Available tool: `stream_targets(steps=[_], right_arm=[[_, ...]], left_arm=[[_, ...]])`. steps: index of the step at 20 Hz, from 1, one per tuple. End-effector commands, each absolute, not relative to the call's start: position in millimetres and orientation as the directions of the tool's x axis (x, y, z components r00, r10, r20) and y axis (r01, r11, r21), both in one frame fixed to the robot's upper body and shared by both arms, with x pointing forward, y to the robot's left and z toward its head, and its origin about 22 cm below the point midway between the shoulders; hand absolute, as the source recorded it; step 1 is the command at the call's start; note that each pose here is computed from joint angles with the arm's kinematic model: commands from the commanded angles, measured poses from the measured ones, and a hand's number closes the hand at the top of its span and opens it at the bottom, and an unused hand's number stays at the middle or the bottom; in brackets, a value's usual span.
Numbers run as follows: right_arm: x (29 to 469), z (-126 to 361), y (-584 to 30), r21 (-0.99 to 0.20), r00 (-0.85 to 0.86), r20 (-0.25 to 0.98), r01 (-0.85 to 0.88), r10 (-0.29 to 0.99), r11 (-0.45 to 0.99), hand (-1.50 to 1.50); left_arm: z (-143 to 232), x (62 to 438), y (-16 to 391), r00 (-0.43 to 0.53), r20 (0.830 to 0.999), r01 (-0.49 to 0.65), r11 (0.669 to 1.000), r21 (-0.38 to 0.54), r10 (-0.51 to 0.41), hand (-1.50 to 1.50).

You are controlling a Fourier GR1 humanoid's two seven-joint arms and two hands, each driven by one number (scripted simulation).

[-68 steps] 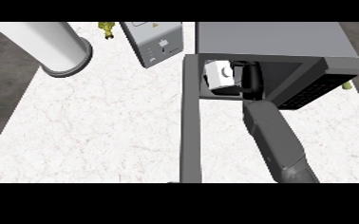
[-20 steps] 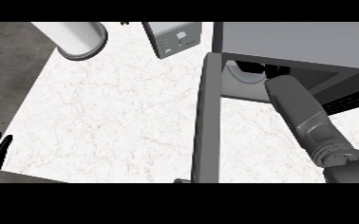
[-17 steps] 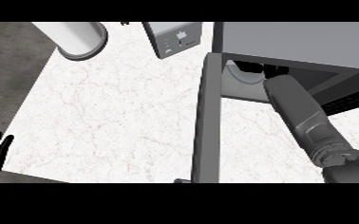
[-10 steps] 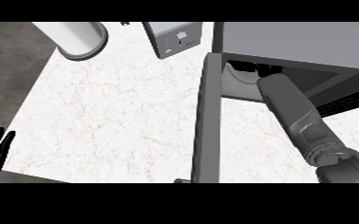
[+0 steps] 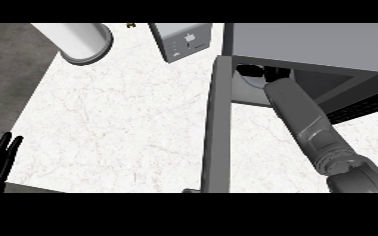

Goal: Pick up the milk, place it into the microwave and close the microwave

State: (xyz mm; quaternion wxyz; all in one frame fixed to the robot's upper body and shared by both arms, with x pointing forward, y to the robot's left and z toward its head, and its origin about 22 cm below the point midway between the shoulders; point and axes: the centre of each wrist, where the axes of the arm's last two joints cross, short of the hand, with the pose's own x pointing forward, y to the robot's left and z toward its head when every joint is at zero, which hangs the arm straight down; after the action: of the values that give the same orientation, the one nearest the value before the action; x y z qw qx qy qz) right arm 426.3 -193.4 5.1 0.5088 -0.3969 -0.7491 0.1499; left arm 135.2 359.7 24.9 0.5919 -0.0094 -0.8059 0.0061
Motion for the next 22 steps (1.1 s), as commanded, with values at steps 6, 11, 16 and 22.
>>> stream_targets(steps=[6, 11, 16, 22], right_arm=[[426.9, 6.1, -195.8, -0.611, -0.182, 0.669, 0.417, 0.720, 0.673, -1.50], [423.0, -0.1, -200.5, -0.579, -0.204, 0.693, 0.414, 0.691, 0.703, -1.50], [405.6, -26.8, -206.4, -0.516, -0.256, 0.747, 0.361, 0.614, 0.777, -1.50], [394.7, -41.6, -215.0, -0.432, -0.306, 0.822, 0.217, 0.481, 0.875, -1.50]], left_arm=[[24.7, 133.4, 360.8, -0.314, 0.949, 0.002, 1.000, -0.006, 0.006, -1.50], [20.4, 117.8, 358.9, -0.323, 0.946, -0.015, 1.000, -0.017, 0.011, -1.50], [24.2, 113.8, 349.3, -0.298, 0.954, -0.031, 0.999, -0.020, 0.010, -1.50], [18.7, 102.5, 349.0, -0.282, 0.959, -0.041, 0.999, -0.010, -0.002, -1.50]])
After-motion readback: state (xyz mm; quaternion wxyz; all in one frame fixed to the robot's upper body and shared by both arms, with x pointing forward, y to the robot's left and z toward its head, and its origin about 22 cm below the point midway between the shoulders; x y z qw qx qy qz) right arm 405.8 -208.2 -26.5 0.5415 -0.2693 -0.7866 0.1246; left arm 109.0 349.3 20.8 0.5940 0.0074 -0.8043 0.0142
